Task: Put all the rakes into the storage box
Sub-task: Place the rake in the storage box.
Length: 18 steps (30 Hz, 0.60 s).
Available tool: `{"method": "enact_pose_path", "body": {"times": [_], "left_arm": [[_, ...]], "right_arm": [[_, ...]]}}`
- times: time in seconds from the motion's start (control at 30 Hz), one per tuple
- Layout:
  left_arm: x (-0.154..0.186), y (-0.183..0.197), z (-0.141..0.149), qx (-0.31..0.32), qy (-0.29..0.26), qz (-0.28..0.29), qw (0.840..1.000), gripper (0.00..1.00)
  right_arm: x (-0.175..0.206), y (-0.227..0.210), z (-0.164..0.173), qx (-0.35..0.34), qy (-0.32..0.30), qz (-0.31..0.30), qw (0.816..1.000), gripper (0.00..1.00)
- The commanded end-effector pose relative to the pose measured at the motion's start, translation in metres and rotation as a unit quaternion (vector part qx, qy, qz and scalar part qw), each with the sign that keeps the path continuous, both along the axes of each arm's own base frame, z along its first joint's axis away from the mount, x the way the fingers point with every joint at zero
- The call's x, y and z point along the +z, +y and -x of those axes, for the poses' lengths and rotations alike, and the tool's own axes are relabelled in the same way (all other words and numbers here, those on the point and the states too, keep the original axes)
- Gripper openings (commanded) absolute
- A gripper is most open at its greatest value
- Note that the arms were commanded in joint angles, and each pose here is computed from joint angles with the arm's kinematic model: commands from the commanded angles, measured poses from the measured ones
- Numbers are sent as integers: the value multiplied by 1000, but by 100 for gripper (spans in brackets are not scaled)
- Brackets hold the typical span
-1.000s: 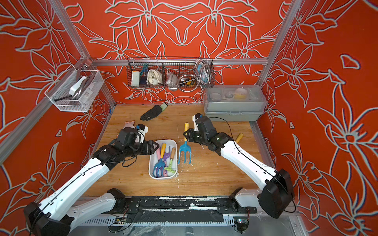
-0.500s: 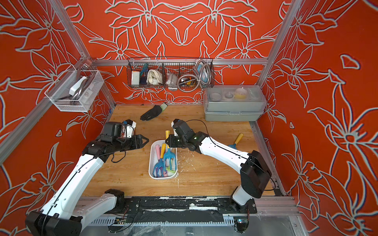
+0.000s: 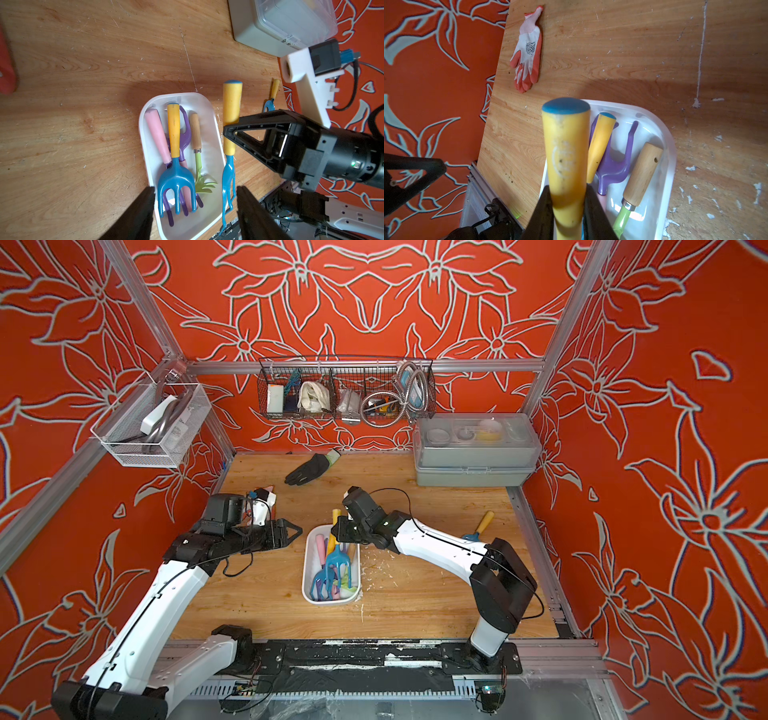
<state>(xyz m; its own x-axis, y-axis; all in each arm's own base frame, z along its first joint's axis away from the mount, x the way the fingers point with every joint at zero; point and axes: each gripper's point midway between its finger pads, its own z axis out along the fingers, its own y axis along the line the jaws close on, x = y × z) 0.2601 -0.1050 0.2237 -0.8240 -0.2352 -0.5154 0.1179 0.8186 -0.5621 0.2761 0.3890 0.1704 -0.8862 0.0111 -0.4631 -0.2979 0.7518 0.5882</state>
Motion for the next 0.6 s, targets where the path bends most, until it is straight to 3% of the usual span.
{"method": "enact_pose_path", "body": {"times": [0.0,0.27,0.37,0.57], "left_arm": [[8,0,1,-7,-18,3,1000,64],[8,-1,2,-6,-19,5,1000,64],[9,-1,2,-5,-20,9,1000,65],[8,-2,0,-1,-20,16,1000,65]], "right_arm": [[-12,1,-1,-10,6,4,1000,0],[-28,-13,1,-24,8,27,999,4],[-32,-15,2,-25,7,31,999,12],[-27,-19,2,-21,-6,36,999,38]]}}
